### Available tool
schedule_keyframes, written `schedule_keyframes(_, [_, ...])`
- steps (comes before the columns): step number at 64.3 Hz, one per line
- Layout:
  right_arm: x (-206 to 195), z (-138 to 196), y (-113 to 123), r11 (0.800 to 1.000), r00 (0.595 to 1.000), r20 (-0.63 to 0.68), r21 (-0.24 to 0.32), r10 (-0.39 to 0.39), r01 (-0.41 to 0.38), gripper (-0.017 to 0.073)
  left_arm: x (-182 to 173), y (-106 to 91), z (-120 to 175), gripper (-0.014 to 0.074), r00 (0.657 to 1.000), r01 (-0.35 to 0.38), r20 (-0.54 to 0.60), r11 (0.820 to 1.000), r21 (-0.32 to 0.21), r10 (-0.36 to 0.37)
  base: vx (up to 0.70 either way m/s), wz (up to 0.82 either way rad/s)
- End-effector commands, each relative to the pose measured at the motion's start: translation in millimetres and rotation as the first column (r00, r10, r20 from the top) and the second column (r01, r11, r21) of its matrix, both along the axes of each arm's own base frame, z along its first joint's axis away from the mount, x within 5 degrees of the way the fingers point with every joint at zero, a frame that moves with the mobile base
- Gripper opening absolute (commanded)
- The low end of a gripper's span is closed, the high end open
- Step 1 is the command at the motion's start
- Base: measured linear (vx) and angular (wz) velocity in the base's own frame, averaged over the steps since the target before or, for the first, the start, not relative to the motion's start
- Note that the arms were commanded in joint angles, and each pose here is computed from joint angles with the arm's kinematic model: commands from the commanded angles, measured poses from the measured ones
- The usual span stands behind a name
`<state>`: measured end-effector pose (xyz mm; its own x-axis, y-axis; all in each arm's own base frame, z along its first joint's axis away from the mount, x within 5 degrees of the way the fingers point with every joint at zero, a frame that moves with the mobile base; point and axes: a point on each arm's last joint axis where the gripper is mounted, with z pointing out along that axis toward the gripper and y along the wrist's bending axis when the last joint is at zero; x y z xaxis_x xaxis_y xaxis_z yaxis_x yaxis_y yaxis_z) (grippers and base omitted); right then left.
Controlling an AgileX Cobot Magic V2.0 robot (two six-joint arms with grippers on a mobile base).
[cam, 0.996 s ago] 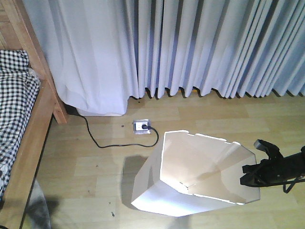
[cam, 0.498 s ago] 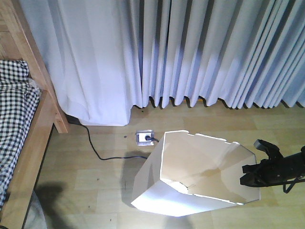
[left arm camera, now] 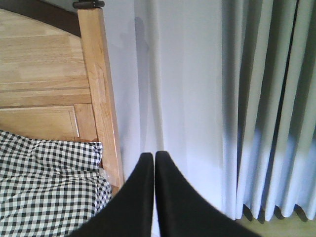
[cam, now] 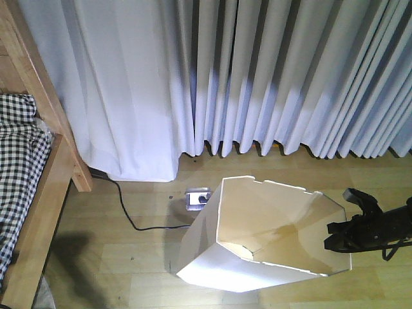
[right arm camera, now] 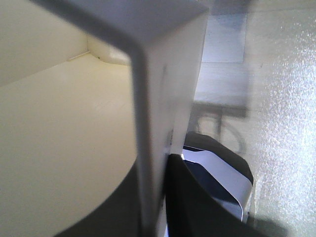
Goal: Move trash bin to bedside with robot
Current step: 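Approach the curtain near the bed head with the bin held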
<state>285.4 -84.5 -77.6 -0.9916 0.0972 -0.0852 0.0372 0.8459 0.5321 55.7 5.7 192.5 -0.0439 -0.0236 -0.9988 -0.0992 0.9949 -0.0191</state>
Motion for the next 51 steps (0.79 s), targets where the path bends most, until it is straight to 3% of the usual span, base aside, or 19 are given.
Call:
schedule_keyframes(1, [13.9, 35.7, 11.2, 0.977, 0.995, 0.097, 0.211, 0.0, -0.021, -0.0004, -1.5, -0.4, 15.1, -0.0006, 0.995, 0.003, 0.102, 1.0, 0.004, -0.004, 0.12, 0.0])
schedule_keyframes(51, [13.9, 35.7, 11.2, 0.977, 0.995, 0.097, 0.211, 0.0, -0.021, -0.0004, -1.5, -0.4, 15.1, -0.0006, 0.995, 0.003, 0.102, 1.0, 0.004, -0.004, 0.11, 0.02])
